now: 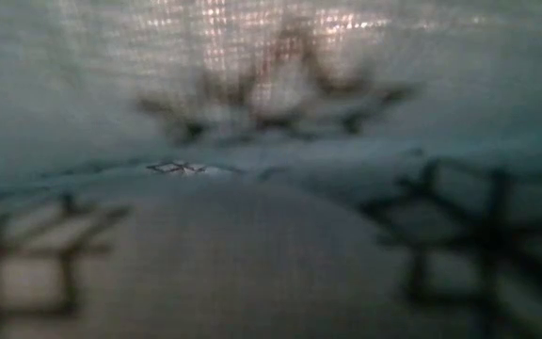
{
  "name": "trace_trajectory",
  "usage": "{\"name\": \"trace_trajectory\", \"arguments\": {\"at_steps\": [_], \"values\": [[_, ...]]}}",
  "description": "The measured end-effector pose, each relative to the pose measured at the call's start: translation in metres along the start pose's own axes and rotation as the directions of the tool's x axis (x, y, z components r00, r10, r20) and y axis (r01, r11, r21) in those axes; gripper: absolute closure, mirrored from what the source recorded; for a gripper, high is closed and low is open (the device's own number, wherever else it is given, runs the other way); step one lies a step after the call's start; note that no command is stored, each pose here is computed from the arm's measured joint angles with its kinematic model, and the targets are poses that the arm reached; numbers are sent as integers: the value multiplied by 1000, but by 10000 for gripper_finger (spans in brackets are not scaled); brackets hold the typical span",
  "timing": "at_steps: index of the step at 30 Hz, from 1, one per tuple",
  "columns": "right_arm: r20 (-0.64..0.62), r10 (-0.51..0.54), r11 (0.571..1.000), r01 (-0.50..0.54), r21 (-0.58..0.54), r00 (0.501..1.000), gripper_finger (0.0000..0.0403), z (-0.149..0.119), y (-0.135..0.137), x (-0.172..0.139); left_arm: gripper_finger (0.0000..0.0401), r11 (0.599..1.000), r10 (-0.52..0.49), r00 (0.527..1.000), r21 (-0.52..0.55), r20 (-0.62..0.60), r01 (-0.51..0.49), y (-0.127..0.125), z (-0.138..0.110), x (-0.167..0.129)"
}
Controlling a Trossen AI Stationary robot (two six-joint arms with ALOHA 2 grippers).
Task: Pick & Place Medicine items
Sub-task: Put the blue patient gown into the wire basket
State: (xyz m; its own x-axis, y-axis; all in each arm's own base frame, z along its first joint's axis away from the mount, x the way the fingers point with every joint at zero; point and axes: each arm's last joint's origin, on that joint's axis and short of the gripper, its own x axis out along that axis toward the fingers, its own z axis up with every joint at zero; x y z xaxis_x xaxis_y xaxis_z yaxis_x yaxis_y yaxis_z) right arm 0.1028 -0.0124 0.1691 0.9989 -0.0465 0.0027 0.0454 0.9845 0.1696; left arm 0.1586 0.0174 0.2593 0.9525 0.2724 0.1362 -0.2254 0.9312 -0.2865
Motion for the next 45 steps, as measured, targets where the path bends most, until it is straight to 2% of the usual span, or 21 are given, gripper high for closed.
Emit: {"name": "trace_trajectory", "arguments": {"at_steps": [3,4,7,9,12,14,17,20,23,26,27,32,35,38,43,45], "values": [[-1,0,1000,0,0,1000,185,0,0,0,132,987,-153,988,-40,-6,153,-5,2,0],[-1,0,1000,0,0,1000,186,0,0,0,132,967,-246,969,-67,-10,245,-9,3,-1],[-1,0,1000,0,0,1000,188,0,0,0,132,869,-491,871,-101,-37,485,-28,1,3],[-1,0,1000,0,0,1000,190,0,0,0,132,852,-523,849,-59,-78,520,-44,-2,11],[-1,0,1000,0,0,1000,190,0,0,0,132,867,-473,857,67,-205,495,-72,-8,29],[-1,0,1000,0,0,1000,190,0,0,0,132,877,-405,858,131,-315,462,-92,-6,47],[-1,0,1000,0,0,1000,190,0,0,0,132,924,-187,815,184,-549,336,-113,-8,72],[0,0,1000,0,0,1000,190,0,0,0,132,952,26,700,231,-713,200,-133,-8,98],[-1,0,1000,0,0,1000,190,0,0,0,132,954,124,541,250,-832,166,-160,-18,118],[-1,1,1000,-1,0,1000,190,0,0,0,132,944,147,401,250,-904,217,-191,-39,133],[-1,2,1000,-2,0,1000,190,0,0,0,132,938,148,367,247,-918,242,-201,-48,137],[-2,2,1000,-2,0,1000,190,0,0,0,115,907,172,284,264,-943,328,-238,-89,146],[-2,2,1000,-2,0,1000,190,0,0,0,95,896,188,254,272,-949,352,-247,-113,148],[-1,2,1000,-2,0,1000,190,0,0,0,78,901,167,204,233,-965,365,-252,-133,147],[-2,2,1000,-2,0,1000,190,0,0,0,69,947,67,202,126,-977,296,-263,-147,149],[-1,3,1000,-3,0,1000,190,0,0,0,69,955,28,225,93,-974,281,-269,-147,149]]}}
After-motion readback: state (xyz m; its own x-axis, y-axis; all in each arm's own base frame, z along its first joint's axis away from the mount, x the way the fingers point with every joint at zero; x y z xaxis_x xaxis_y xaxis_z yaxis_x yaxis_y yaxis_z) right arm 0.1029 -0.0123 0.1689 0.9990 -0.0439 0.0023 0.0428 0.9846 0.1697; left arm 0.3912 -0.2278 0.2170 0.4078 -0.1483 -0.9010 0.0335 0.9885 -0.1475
